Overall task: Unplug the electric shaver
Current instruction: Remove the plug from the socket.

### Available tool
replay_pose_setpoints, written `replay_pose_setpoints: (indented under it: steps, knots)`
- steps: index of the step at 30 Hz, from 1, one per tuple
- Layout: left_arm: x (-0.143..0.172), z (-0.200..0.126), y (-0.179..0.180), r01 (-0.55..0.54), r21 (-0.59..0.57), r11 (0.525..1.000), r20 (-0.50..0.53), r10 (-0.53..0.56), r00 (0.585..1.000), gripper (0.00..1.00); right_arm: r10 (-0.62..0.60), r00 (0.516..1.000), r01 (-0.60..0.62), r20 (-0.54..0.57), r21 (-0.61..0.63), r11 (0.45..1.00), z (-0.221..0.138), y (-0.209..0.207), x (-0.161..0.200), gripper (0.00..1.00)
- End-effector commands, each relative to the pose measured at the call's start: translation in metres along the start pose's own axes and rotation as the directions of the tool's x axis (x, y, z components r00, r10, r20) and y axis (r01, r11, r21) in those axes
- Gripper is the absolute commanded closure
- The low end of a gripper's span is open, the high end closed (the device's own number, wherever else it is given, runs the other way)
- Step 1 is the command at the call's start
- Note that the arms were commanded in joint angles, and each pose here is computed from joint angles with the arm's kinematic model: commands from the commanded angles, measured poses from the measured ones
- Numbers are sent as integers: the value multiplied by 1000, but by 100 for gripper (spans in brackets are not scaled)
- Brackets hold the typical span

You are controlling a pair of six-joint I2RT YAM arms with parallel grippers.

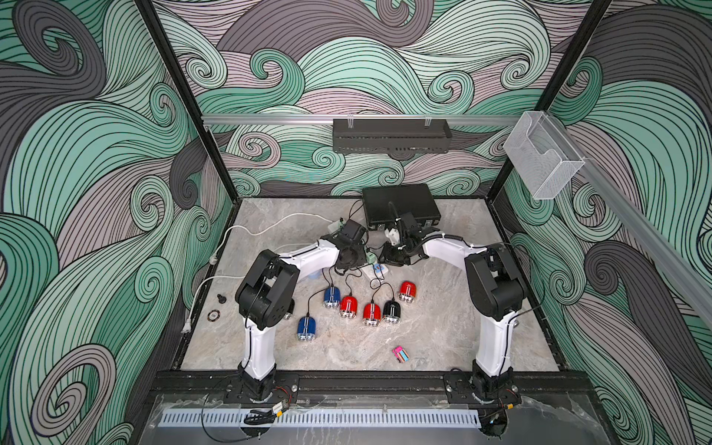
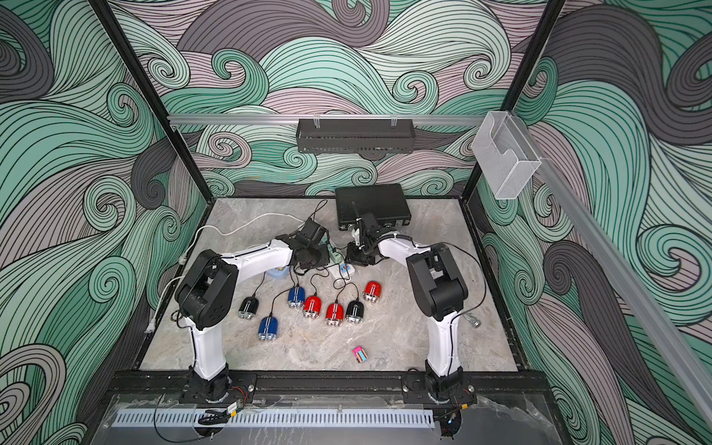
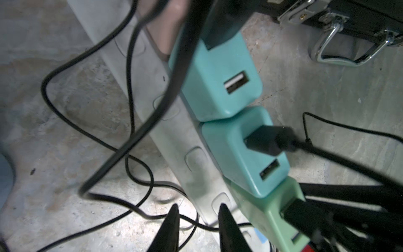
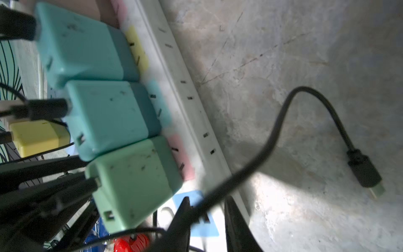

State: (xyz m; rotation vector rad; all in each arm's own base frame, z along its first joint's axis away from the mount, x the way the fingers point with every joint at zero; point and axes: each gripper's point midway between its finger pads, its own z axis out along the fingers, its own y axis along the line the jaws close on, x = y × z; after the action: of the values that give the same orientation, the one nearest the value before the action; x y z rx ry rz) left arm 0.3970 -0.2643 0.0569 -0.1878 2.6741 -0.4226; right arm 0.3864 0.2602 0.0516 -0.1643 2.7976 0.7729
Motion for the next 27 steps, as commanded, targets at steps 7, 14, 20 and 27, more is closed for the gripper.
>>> replay_pose_setpoints:
  steps: [7, 14, 20, 27]
  knots:
    - [1, 17, 9, 15, -40, 999, -30, -17, 999, 68, -69, 997, 70, 13, -15, 997, -12, 22, 1, 70]
    - [0, 15, 8, 19, -33, 999, -23, -20, 1000, 69, -102, 995, 102, 7, 7, 995, -9, 29, -6, 69]
    - [2, 15, 8, 22, -28, 999, -29, -22, 999, 69, -122, 993, 122, 4, 16, 992, -8, 35, -9, 69]
    - [8, 17, 11, 27, -23, 999, -39, -28, 999, 69, -152, 988, 152, -7, 37, 988, -3, 40, -9, 69]
